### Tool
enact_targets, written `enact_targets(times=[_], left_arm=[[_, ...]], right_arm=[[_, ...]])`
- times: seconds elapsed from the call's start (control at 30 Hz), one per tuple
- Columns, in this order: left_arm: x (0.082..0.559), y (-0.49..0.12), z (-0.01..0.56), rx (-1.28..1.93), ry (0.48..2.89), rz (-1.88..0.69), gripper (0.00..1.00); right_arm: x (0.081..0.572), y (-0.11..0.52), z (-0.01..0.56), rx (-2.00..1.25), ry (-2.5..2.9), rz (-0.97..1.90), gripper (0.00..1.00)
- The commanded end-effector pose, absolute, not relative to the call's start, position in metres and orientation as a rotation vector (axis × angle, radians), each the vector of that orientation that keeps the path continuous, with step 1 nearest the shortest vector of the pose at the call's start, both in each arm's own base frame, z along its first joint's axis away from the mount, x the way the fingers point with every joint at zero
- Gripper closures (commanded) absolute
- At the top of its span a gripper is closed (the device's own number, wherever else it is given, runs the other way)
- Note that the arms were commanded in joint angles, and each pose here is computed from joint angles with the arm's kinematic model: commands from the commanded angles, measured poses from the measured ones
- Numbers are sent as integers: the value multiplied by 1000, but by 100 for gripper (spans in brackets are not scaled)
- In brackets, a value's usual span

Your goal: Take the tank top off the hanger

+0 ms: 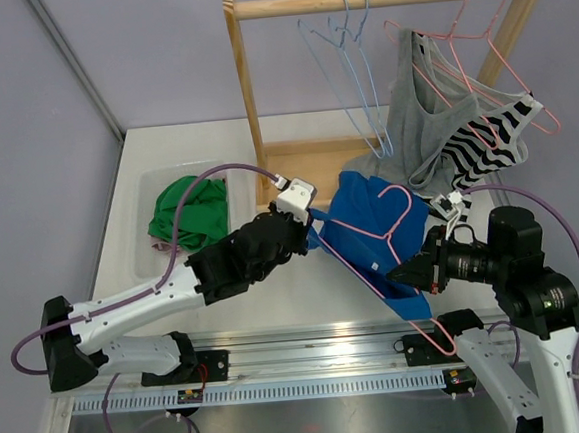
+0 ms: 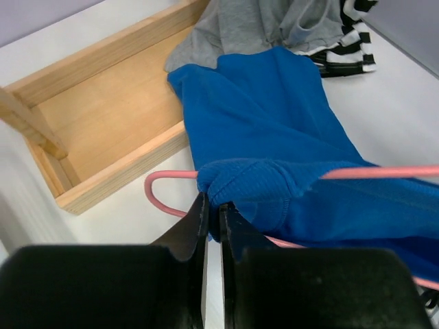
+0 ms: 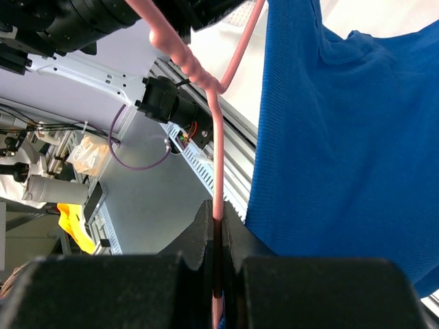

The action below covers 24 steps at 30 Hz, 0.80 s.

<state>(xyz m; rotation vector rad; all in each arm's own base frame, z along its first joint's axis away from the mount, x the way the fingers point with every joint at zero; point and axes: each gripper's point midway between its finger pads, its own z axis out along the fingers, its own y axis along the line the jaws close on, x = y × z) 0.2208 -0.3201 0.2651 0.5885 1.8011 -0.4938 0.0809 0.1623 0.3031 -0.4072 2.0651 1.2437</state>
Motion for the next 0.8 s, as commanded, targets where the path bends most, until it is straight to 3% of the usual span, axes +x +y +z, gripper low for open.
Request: enact_targets(times=[0.0,0.1,0.33,0.53,0.77], left_arm=[[244,-291,300,367,1752,-350,100],[255,-237,308,140,1763,-159,100],[265,-122,307,-278,1821,-36,100],[259,-108,303,-269,1882,-103,100],[238,-140,297,-98,1859,-400,100]], right_arm=[[71,167,322,-510,2012,1281,100],[66,171,319,-625,2070,1261,100],[53,188,347,-962,1978,1292,100],[77,209,360,-1017,1797,1312,100],[149,229,380,-666,1523,1252,100]])
